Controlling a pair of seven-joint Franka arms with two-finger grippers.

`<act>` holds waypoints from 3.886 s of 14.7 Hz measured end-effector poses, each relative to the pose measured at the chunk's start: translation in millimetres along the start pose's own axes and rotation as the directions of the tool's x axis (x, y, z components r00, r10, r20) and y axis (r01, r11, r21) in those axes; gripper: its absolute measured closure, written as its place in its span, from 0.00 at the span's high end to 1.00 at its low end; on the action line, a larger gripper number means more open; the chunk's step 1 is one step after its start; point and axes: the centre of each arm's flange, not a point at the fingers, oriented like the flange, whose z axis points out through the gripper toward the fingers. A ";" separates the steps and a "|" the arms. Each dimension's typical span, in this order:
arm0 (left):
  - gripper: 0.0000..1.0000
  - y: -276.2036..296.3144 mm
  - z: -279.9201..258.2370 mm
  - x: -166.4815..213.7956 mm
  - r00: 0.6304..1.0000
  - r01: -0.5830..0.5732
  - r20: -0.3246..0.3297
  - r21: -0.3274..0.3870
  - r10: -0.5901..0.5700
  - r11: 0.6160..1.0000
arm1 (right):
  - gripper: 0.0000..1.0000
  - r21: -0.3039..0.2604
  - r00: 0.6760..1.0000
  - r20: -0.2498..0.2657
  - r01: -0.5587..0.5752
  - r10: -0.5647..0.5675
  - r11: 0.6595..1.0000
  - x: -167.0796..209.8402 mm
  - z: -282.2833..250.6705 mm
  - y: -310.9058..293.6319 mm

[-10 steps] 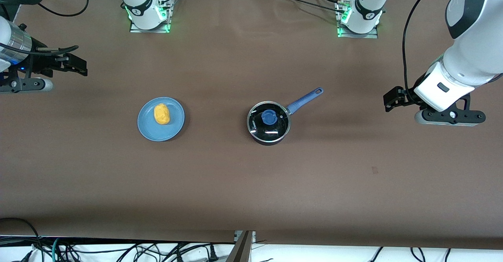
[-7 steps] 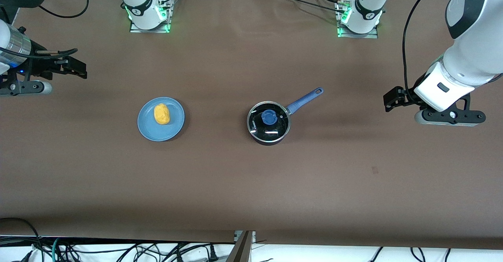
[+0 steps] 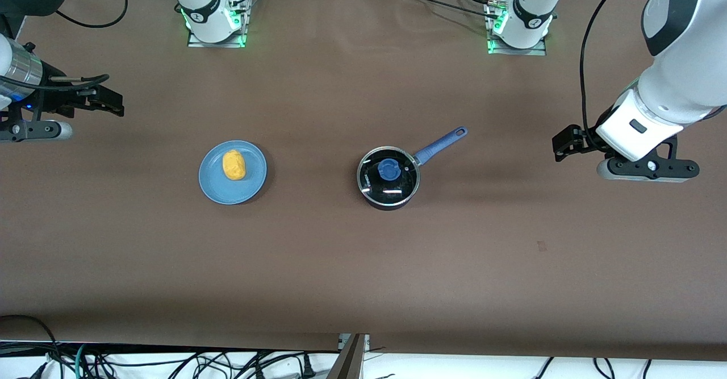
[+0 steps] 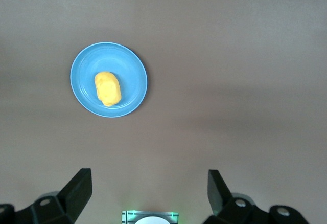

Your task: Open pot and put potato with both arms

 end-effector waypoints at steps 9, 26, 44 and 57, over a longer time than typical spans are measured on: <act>1.00 121.7 36.7 -15.2 0.986 0.164 0.034 0.009 -0.164 0.986 | 1.00 0.000 1.000 -0.002 0.003 -0.003 1.000 0.2 -0.5 -1.4; 1.00 283.9 178.0 -22.1 0.919 0.394 -0.018 -0.043 -0.395 0.918 | 1.00 0.007 0.977 0.180 0.117 -0.116 0.993 80.4 150.3 -76.2; 1.00 355.5 268.1 -71.3 0.905 0.426 -0.040 0.028 -0.424 0.904 | 1.00 0.047 0.961 0.229 0.150 -0.156 0.988 107.5 345.6 -136.6; 0.99 363.2 284.0 -86.1 0.915 0.402 -0.037 0.031 -0.401 0.915 | 0.59 0.046 0.966 0.212 0.140 -0.147 0.989 94.8 377.4 -135.9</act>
